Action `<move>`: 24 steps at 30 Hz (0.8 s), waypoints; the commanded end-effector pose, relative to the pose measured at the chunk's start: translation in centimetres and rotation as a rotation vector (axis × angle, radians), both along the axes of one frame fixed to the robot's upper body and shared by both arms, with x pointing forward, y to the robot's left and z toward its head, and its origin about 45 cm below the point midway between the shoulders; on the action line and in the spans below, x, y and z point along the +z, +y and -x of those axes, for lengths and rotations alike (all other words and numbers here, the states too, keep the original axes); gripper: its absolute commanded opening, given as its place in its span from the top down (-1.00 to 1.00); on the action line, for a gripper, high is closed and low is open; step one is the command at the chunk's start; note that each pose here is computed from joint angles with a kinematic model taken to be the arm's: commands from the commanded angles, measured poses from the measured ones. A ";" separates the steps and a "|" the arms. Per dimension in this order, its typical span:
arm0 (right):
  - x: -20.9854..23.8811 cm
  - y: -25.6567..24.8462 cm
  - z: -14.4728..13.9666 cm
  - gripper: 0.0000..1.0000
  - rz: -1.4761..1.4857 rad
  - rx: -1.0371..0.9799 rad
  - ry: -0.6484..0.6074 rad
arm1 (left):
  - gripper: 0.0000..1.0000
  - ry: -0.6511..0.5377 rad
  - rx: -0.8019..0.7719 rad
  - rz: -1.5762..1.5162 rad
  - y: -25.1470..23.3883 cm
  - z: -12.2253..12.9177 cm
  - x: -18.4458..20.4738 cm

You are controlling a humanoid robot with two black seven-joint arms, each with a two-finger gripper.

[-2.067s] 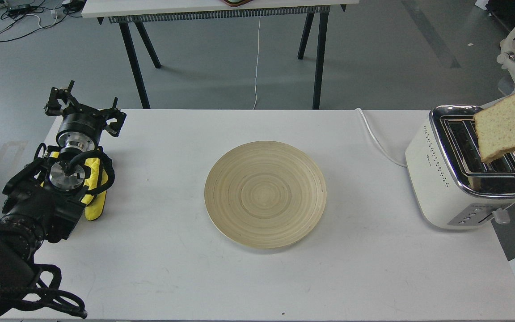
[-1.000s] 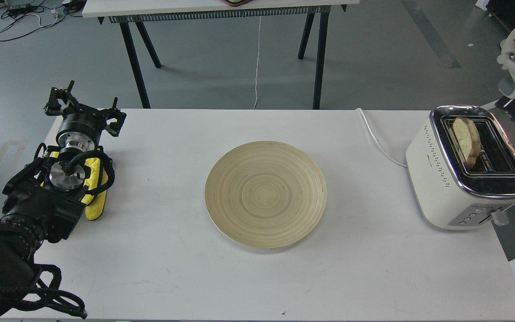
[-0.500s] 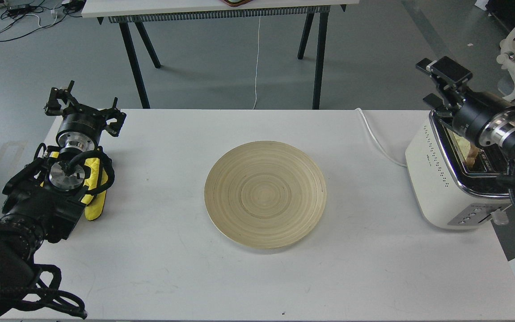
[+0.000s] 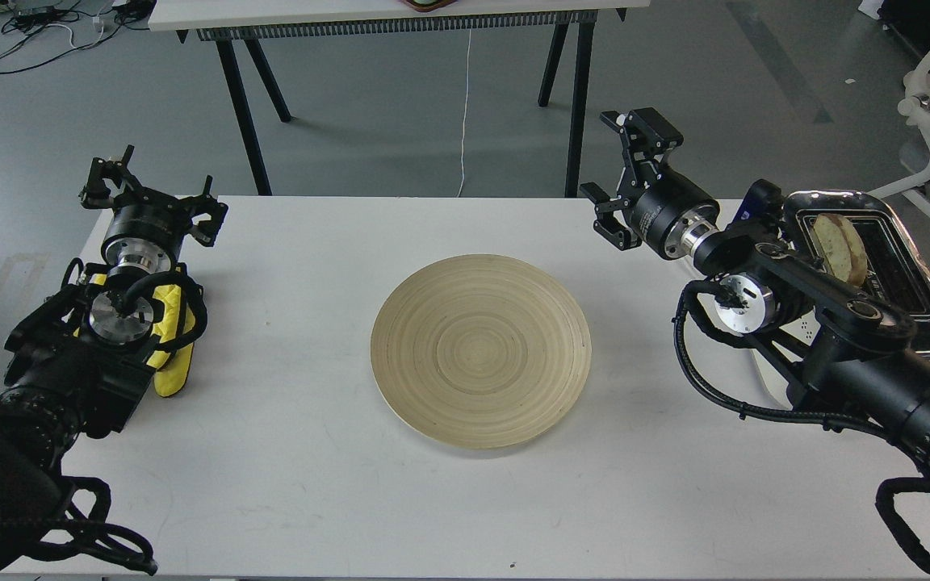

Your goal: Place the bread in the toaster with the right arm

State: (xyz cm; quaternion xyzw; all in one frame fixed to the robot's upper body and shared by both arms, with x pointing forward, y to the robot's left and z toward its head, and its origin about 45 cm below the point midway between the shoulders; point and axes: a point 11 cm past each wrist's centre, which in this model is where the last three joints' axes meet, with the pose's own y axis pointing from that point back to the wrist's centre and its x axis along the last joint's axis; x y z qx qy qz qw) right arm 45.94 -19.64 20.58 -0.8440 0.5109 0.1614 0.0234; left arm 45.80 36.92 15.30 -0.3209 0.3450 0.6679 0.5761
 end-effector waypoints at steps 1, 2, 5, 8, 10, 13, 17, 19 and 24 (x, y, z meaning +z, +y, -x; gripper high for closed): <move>-1.1 -0.5 -0.4 -0.98 -0.136 0.027 0.010 | -1.00 0.000 0.000 0.000 0.0 0.0 0.0; -1.2 -0.8 -0.4 -0.98 -0.160 0.033 0.005 | -1.00 0.000 0.000 0.000 0.0 0.0 0.0; -1.2 -1.7 -0.3 -0.98 -0.206 0.027 -0.014 | -1.00 0.000 0.000 0.000 0.0 0.0 0.0; -2.1 -2.2 0.2 -0.98 -0.227 0.004 0.003 | -1.00 0.000 0.000 0.000 0.0 0.0 0.0; -2.5 -2.4 0.4 -0.98 -0.237 -0.007 0.008 | -1.00 0.000 0.000 0.000 0.0 0.0 0.0; -3.0 -2.6 0.7 -0.98 -0.240 -0.015 0.014 | -1.00 0.000 0.000 0.000 0.0 0.0 0.0; -3.8 -2.8 1.1 -0.98 -0.240 -0.021 0.029 | -1.00 0.000 0.000 0.000 0.0 0.0 0.0; -4.1 -3.0 1.3 -0.98 -0.241 -0.027 0.036 | -1.00 0.000 0.000 0.000 0.0 0.0 0.0; -4.5 -3.3 1.6 -0.98 -0.270 -0.048 0.041 | -1.00 0.000 0.000 0.000 0.0 0.0 0.0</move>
